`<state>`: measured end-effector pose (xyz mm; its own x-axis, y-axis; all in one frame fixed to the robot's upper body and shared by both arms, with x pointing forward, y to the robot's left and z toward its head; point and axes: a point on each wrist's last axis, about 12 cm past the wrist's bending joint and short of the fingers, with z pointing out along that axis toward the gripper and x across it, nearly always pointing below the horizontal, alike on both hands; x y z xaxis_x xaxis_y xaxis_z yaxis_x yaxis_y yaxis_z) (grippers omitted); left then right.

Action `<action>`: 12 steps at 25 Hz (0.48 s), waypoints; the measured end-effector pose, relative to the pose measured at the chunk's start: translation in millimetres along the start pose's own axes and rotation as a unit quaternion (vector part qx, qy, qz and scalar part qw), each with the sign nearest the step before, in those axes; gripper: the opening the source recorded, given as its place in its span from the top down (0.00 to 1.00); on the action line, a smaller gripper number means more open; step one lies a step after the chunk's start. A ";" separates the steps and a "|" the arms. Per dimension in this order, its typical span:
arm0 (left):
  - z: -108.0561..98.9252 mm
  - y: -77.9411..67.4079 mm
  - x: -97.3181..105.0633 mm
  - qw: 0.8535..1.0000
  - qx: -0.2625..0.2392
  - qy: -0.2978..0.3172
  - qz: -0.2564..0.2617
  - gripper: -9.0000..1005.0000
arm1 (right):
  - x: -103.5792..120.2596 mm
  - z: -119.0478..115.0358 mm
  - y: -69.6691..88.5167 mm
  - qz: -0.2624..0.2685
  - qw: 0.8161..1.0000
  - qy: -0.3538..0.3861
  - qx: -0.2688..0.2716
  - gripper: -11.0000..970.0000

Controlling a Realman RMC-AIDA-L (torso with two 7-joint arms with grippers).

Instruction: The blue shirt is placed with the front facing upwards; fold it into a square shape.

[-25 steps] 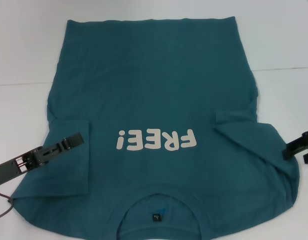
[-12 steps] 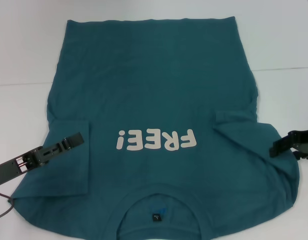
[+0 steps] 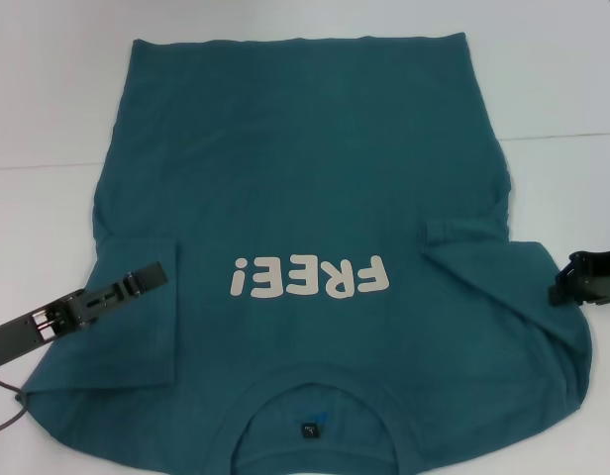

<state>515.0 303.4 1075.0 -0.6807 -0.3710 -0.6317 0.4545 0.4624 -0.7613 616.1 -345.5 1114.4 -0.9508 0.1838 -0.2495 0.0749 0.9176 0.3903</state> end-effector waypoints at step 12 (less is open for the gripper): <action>-0.4 0.2 0.0 1.000 -0.001 -0.001 -0.001 0.25 | -0.6 -0.8 2.9 -0.001 1.000 -0.001 -0.007 0.97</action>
<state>514.8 303.7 1074.9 -0.6804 -0.3730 -0.6308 0.4528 0.4628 -0.7621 616.7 -343.3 1116.4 -0.9505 0.1827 -0.2512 0.0692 0.9129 0.4022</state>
